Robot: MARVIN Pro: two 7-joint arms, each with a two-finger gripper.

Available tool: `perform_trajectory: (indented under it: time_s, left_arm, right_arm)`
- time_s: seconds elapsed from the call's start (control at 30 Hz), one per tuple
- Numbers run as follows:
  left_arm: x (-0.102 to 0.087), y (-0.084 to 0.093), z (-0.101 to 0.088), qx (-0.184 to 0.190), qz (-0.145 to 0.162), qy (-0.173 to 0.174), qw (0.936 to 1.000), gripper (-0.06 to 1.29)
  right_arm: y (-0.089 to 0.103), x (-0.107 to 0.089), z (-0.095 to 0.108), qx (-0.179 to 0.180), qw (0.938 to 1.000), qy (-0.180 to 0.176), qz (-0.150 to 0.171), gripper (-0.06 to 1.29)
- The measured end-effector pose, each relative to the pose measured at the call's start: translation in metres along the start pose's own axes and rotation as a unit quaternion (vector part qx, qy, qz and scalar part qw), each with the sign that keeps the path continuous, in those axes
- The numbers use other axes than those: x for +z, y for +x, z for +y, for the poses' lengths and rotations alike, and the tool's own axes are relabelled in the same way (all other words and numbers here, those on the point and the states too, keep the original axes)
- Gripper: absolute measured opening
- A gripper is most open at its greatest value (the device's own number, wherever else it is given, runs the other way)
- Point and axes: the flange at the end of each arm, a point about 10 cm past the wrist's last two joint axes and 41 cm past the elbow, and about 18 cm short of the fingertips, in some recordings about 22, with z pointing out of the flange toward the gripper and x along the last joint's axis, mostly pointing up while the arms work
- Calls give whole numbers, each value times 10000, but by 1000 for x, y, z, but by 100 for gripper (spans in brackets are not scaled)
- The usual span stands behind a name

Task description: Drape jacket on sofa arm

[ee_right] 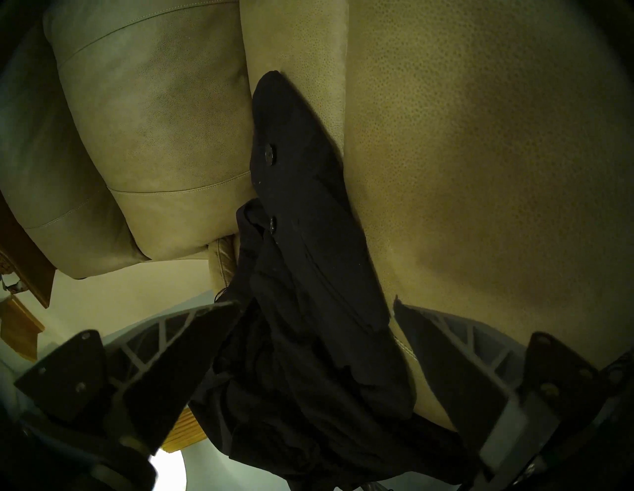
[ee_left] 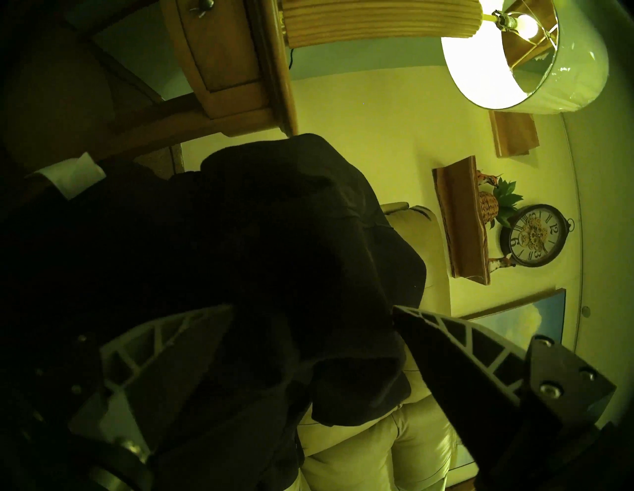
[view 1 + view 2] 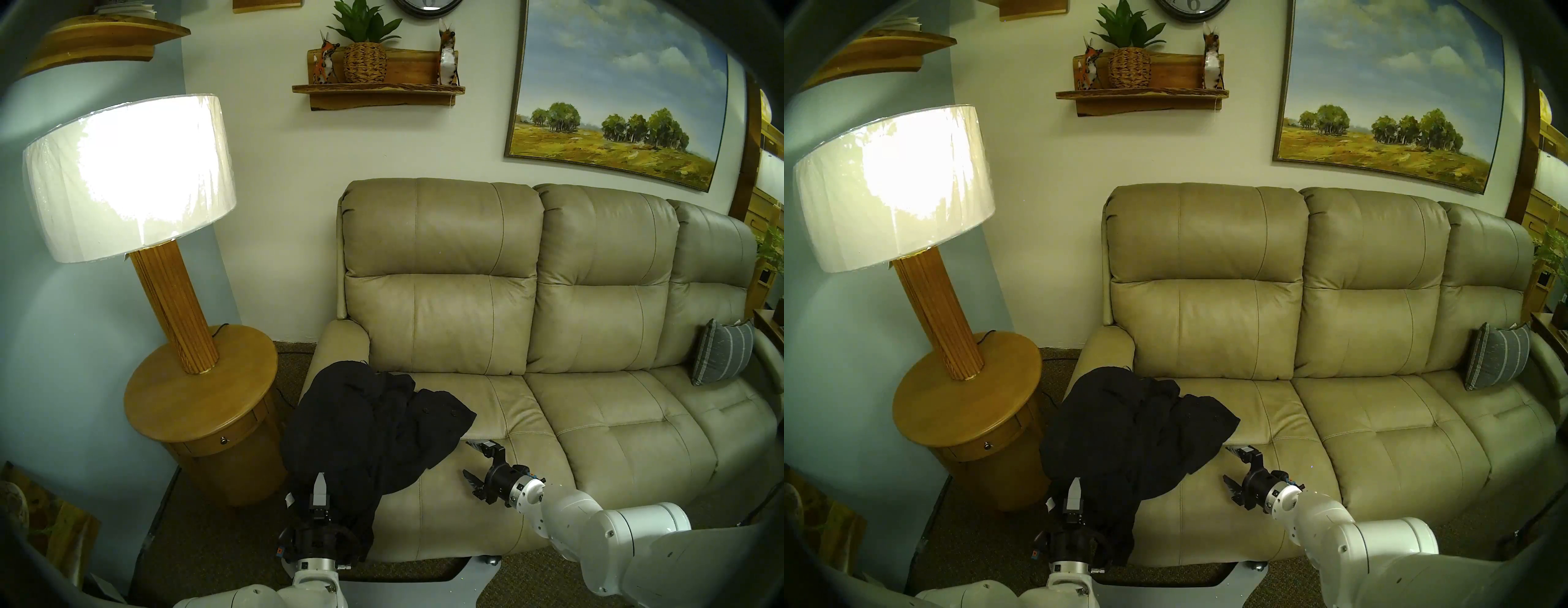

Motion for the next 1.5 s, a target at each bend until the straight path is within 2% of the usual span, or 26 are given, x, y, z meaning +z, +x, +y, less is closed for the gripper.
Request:
perform_trajectory:
  time_s: [0.33, 0.73, 0.93, 1.17, 1.2, 1.23, 1.27, 1.3, 1.33, 1.37, 1.4, 1.43, 1.5]
  left_arm:
    - [-5, 0, -1, -338, -56, -2, 9994, 124]
    - [9, -7, 5, -1223, -86, -94, 9924, 124]
    - [29, -17, 14, -1793, -59, -199, 9836, 124]
    - [65, -37, 34, -2525, -28, -342, 9670, 123]
    - [70, -39, 36, -2624, -21, -355, 9643, 110]
    - [73, -42, 38, -2702, -10, -361, 9621, 79]
    - [78, -45, 42, -2820, 6, -376, 9587, 22]
    - [83, -48, 45, -2926, 18, -391, 9554, -3]
    - [88, -52, 48, -3044, 38, -408, 9517, 4]
    - [91, -54, 50, -3109, 50, -420, 9495, 5]
    - [97, -59, 56, -3282, 97, -450, 9435, 5]
    - [100, -60, 57, -3343, 118, -462, 9413, 5]
    - [109, -67, 65, -3622, 245, -521, 9303, 5]
  right_arm:
    - [-5, 3, 3, 35, 10000, -23, -35, 123]
    - [-8, 4, 5, 59, 10000, -49, -54, 123]
    - [-9, 5, 5, 64, 9999, -54, -60, 123]
    - [-9, 5, 5, 69, 9999, -56, -54, 123]
    - [-9, 5, 5, 69, 9999, -56, -51, 123]
    - [-8, 5, 5, 68, 9999, -57, -47, 123]
    - [-8, 4, 4, 67, 10000, -59, -40, 123]
    - [-7, 4, 4, 65, 10000, -60, -32, 123]
    - [-6, 3, 4, 62, 10000, -63, -22, 123]
    - [-6, 3, 4, 60, 10000, -64, -16, 123]
    - [-4, 2, 4, 54, 10000, -69, 0, 123]
    - [-4, 2, 4, 52, 10000, -71, 5, 123]
    - [-2, 1, 4, 43, 10000, -78, 23, 123]
